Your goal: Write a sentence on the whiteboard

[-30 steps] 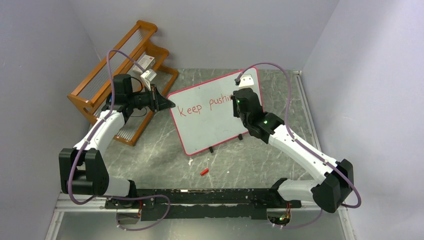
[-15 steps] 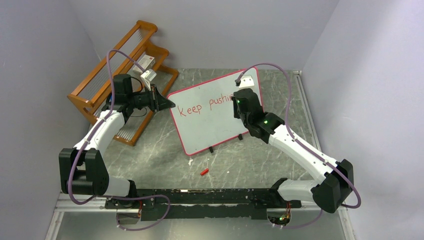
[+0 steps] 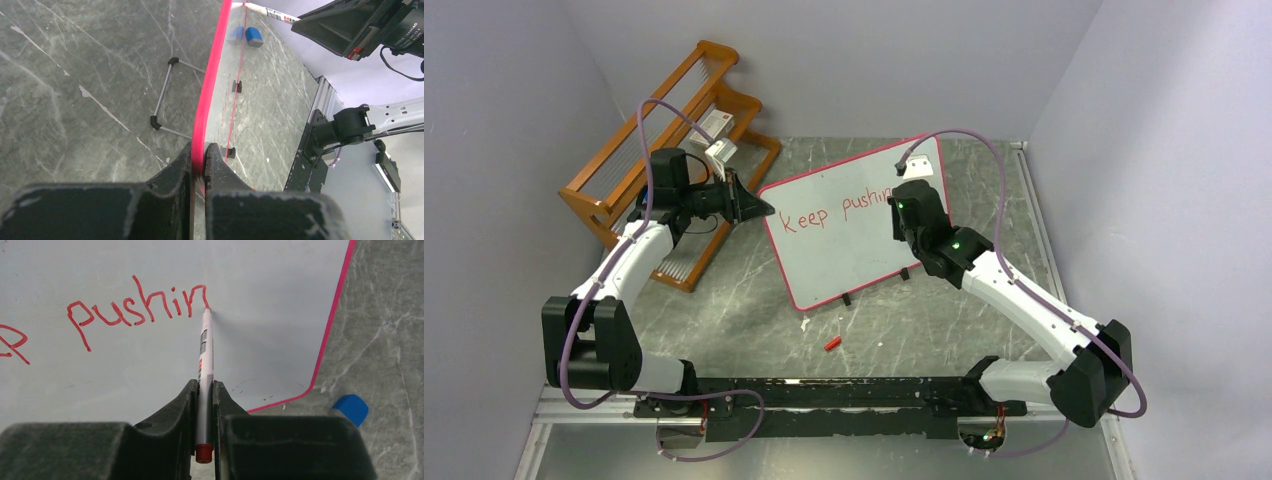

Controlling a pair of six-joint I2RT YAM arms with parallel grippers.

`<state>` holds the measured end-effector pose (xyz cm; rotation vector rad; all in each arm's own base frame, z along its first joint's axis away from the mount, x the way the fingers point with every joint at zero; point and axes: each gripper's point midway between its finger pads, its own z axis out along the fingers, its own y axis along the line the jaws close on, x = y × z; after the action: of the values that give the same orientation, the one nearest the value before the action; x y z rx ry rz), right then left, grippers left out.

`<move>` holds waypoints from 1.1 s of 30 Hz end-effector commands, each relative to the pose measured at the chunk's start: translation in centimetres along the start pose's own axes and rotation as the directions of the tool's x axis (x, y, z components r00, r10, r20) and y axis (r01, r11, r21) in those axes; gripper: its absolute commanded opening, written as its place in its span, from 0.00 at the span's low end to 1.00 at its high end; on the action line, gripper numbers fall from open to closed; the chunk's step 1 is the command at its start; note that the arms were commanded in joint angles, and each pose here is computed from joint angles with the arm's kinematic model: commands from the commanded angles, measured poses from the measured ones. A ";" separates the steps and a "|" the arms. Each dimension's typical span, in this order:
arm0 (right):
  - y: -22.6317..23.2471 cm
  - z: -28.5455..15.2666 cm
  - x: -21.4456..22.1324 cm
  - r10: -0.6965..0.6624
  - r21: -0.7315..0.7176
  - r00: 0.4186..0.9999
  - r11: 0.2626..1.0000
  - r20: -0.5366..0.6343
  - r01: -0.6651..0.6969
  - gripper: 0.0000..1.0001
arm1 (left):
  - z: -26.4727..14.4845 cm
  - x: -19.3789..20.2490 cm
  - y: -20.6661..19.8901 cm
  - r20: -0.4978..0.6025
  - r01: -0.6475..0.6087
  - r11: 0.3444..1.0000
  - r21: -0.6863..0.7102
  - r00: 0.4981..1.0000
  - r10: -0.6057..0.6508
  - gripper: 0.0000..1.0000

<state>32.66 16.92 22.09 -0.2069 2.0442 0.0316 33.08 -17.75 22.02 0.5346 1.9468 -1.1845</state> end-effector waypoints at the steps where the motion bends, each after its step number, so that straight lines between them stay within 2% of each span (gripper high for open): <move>1: -0.4 -0.2 0.4 0.010 0.003 1.000 1.000 -0.010 -0.010 0.00 | 0.8 2.4 2.6 -0.067 -0.039 0.995 -0.094 0.997 0.033 0.05; 13: -1.8 -1.3 -1.3 0.032 0.030 0.997 0.999 0.065 -0.034 0.00 | 0.8 2.4 2.6 -0.067 -0.037 0.995 -0.093 0.997 0.030 0.05; 33: -1.7 -0.1 -1.8 0.057 0.002 0.995 0.998 0.083 -0.058 0.00 | 0.8 2.5 2.6 -0.068 -0.038 0.995 -0.092 0.997 0.031 0.05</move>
<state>33.09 15.28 23.73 -0.1406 1.9840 0.0623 33.07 -17.75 22.03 0.5350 1.9468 -1.1848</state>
